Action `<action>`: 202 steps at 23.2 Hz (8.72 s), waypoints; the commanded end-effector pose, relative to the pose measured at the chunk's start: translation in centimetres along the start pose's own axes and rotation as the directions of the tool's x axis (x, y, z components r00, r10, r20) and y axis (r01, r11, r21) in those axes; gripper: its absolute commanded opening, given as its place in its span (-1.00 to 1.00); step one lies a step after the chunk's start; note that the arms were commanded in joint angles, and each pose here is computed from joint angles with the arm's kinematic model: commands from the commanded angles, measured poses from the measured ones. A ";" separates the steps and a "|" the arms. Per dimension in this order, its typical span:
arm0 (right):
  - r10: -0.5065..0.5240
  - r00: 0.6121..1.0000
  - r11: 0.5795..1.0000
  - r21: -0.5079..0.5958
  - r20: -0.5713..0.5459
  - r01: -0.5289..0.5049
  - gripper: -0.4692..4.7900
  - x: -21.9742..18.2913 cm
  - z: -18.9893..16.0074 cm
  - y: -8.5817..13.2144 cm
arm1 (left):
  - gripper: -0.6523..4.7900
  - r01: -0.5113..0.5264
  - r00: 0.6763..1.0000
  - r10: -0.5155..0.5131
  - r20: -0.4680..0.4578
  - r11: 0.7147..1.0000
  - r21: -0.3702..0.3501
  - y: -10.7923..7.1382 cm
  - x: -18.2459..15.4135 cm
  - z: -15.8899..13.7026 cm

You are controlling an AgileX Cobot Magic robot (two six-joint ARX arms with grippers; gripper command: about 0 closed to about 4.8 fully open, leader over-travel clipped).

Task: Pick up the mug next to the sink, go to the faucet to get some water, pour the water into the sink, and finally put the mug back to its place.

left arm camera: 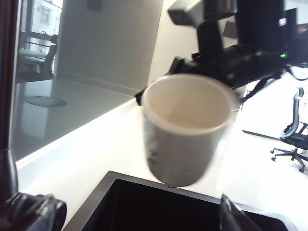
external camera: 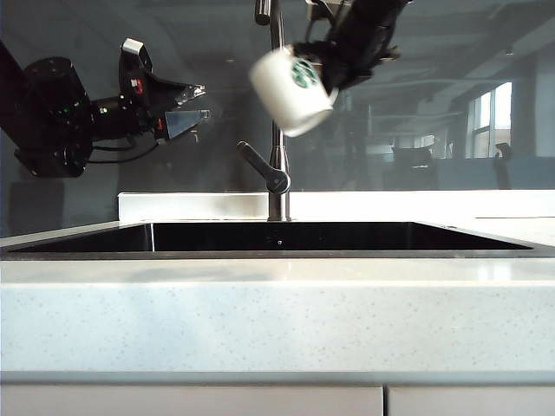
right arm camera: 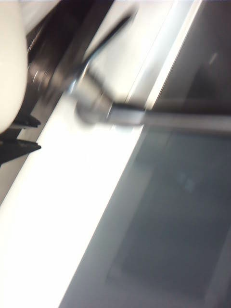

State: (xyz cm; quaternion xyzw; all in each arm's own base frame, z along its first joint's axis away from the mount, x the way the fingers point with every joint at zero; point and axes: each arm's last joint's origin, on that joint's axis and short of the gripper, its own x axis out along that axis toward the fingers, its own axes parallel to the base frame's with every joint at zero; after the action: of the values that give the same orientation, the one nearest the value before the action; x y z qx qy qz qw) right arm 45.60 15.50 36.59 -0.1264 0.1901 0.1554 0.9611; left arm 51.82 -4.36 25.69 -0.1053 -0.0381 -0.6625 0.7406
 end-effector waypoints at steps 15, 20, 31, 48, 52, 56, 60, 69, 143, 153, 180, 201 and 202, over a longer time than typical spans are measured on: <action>-0.463 0.886 0.662 -0.656 0.021 0.362 -0.86 -2.2 2.2 0.6 | 0.83 0.029 1.000 -0.029 0.007 0.999 -0.018 -1.0 1.0 1.5; -0.472 0.880 0.586 -0.725 0.058 0.362 -0.86 -2.9 2.9 1.7 | 0.83 0.036 0.999 -0.036 0.007 0.999 -0.024 -1.1 1.4 1.5; -0.472 0.868 0.375 -0.856 0.155 0.356 -0.86 -6.3 5.3 2.1 | 0.83 0.040 0.999 -0.039 0.029 0.998 -0.046 -1.3 2.2 1.4; -0.429 0.868 0.155 -0.927 0.248 0.341 -0.86 -8.3 6.7 1.7 | 0.84 0.042 0.999 -0.041 0.026 0.997 -0.069 -1.3 2.2 1.3; -0.429 0.868 0.103 -0.941 0.251 0.323 -0.86 -8.4 6.8 1.7 | 0.84 0.043 0.999 -0.041 0.026 0.995 -0.087 -1.3 2.2 1.3; -0.430 0.864 0.104 -0.936 0.262 0.336 -0.86 -8.4 6.9 1.7 | 0.84 0.042 0.999 -0.040 0.027 0.995 -0.087 -1.3 2.2 1.3; -0.433 0.863 0.126 -0.931 0.260 0.344 -0.86 -8.4 6.9 1.7 | 0.84 0.042 0.999 -0.039 0.029 0.995 -0.087 -1.3 2.2 1.4; -0.405 0.903 0.667 -0.630 0.142 0.398 -0.86 -7.8 5.4 0.7 | 0.84 0.042 0.999 -0.039 0.029 0.995 -0.093 -1.3 2.2 1.4; -0.317 0.917 0.890 0.410 0.243 0.200 -0.86 -7.3 -25.0 -15.2 | -0.75 0.086 0.994 -0.081 -0.075 0.994 0.068 -4.9 1.2 8.1; -0.288 0.923 0.897 0.408 0.256 0.167 -0.86 -6.4 -26.0 -15.1 | -0.76 0.080 0.995 -0.077 -0.069 0.996 0.049 -4.8 1.3 8.1; -0.283 0.905 0.909 0.390 0.319 0.147 -0.53 -4.8 -27.8 -15.1 | -0.76 0.081 0.995 -0.077 -0.069 0.996 0.048 -4.8 1.3 8.1; -0.295 0.925 0.903 0.388 0.239 0.187 -0.20 -7.0 -29.0 -14.8 | -0.76 0.088 0.994 -0.085 -0.071 0.995 0.042 -4.9 1.6 8.0; -0.295 0.925 0.903 0.387 0.241 0.187 -0.20 -7.2 -29.0 -14.6 | -0.76 0.088 0.994 -0.085 -0.072 0.995 0.042 -4.9 1.6 8.0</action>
State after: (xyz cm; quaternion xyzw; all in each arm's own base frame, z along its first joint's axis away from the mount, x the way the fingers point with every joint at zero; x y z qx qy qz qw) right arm 35.13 -8.55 15.56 0.0580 0.0699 0.0125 0.9958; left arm 48.07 -4.80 33.97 -0.0676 -0.0261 -0.6963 0.7141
